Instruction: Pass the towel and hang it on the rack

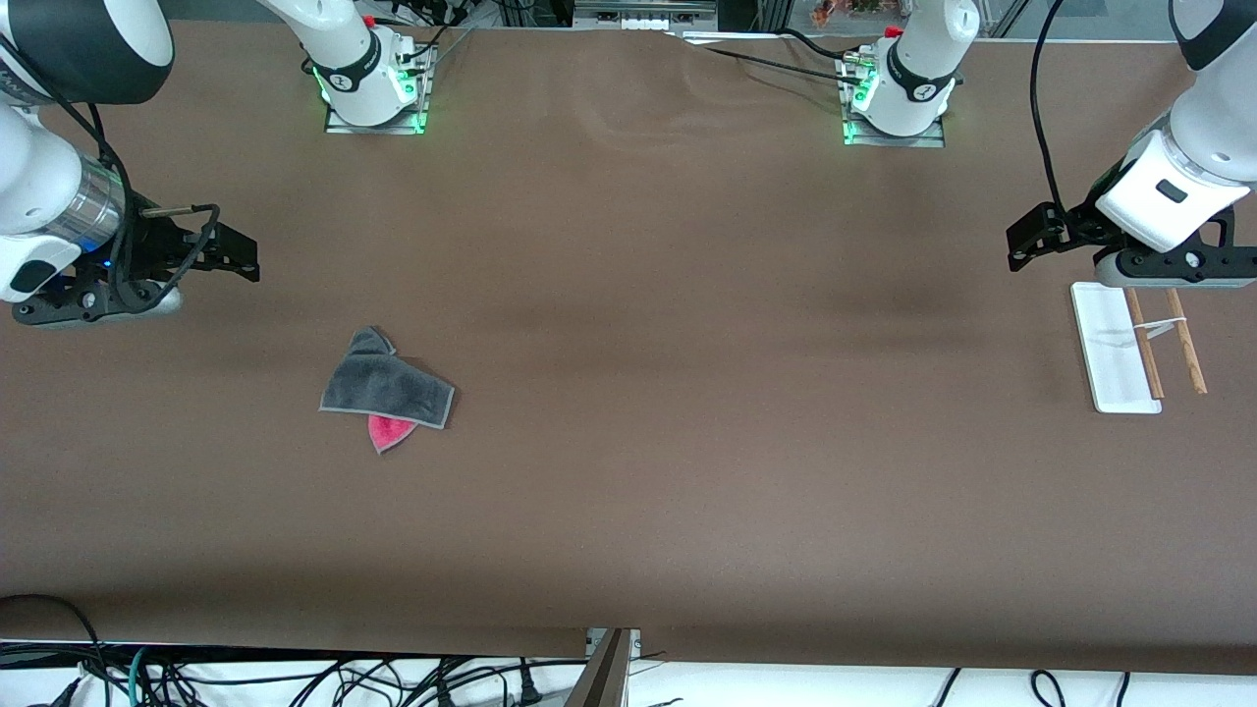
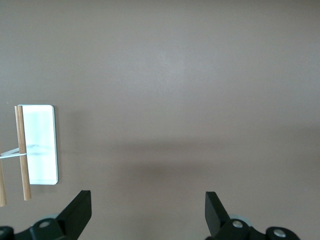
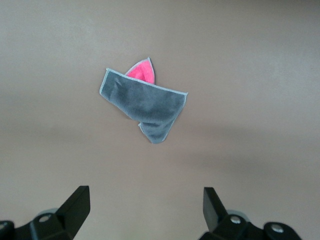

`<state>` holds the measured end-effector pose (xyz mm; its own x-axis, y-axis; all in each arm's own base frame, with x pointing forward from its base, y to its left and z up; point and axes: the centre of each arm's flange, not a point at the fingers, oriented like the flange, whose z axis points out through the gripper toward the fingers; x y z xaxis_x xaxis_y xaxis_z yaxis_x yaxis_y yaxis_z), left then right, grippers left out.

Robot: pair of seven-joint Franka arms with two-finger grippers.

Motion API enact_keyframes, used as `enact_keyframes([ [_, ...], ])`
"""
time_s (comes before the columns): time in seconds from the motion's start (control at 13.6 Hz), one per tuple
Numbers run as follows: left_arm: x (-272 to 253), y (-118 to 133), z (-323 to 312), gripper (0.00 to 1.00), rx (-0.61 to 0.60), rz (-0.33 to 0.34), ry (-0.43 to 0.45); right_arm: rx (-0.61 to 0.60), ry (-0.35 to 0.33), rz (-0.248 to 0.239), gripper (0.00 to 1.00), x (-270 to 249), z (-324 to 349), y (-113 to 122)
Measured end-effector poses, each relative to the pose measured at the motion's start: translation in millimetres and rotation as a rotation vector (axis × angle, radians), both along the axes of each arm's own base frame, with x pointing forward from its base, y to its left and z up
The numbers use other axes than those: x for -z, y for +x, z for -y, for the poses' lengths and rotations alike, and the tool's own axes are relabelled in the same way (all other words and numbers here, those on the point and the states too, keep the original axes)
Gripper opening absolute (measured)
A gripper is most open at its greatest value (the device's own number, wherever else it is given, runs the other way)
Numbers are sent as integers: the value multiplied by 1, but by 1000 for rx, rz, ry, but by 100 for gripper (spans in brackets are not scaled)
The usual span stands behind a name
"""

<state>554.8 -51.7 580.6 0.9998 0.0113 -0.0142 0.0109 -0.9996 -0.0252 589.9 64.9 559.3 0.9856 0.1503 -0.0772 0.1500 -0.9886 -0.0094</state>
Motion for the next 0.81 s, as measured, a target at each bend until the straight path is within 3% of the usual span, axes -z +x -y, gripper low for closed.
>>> enact_keyframes([
  [0.81, 1, -1, 0, 100, 0, -9, 1, 59, -5, -5, 100, 0, -8, -2],
])
